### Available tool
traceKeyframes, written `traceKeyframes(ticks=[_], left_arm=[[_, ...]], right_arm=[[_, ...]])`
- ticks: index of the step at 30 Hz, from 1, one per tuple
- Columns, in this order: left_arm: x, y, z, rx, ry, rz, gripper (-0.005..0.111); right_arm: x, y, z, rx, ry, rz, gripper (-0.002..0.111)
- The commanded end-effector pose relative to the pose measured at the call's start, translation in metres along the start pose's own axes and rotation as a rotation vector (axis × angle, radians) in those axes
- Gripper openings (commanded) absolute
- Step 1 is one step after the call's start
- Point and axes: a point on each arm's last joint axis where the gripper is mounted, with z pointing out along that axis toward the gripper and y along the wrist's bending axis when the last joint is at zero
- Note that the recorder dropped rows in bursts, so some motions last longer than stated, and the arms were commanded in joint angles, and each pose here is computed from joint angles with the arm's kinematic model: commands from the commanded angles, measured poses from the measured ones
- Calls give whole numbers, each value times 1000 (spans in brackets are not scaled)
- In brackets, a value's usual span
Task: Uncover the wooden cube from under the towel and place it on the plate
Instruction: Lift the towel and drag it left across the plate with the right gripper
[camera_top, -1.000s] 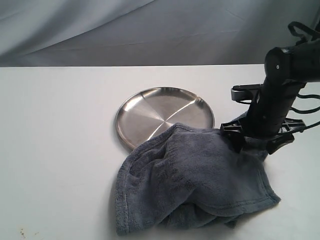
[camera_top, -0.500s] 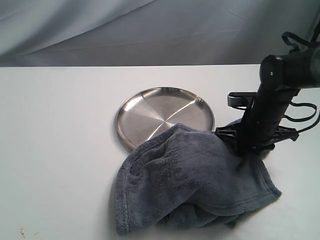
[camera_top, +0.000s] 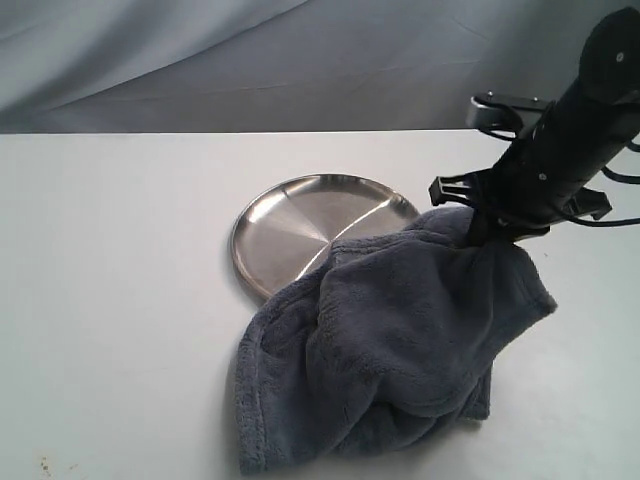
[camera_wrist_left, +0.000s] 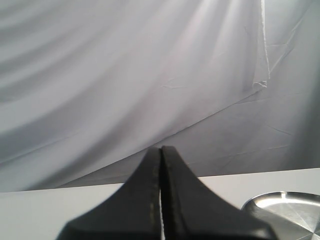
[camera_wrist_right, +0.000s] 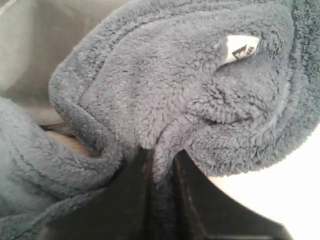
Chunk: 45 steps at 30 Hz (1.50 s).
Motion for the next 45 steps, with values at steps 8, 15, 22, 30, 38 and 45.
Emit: traceKeyframes(ticks=[8,15,22,30,38,45], left_arm=[[0,0,0,1,-9,-5,0],[0,0,0,1,-9,-5,0],[0,0,0,1,-9,-5,0],[0,0,0,1,-9,-5,0],[0,0,0,1,-9,-5,0],[0,0,0,1,-9,-5,0]], right_arm=[[2,34,-47,-170,-191,-119,0],[12,71,-53,-227,-238,-212,0],[24,104,-54,-270,-266,-298,0],[39,140,-54,-342,-288,-374,0],[56,170,-55,-400,-310,-437,0],[69,194,-58,-464,-348,-460,0]])
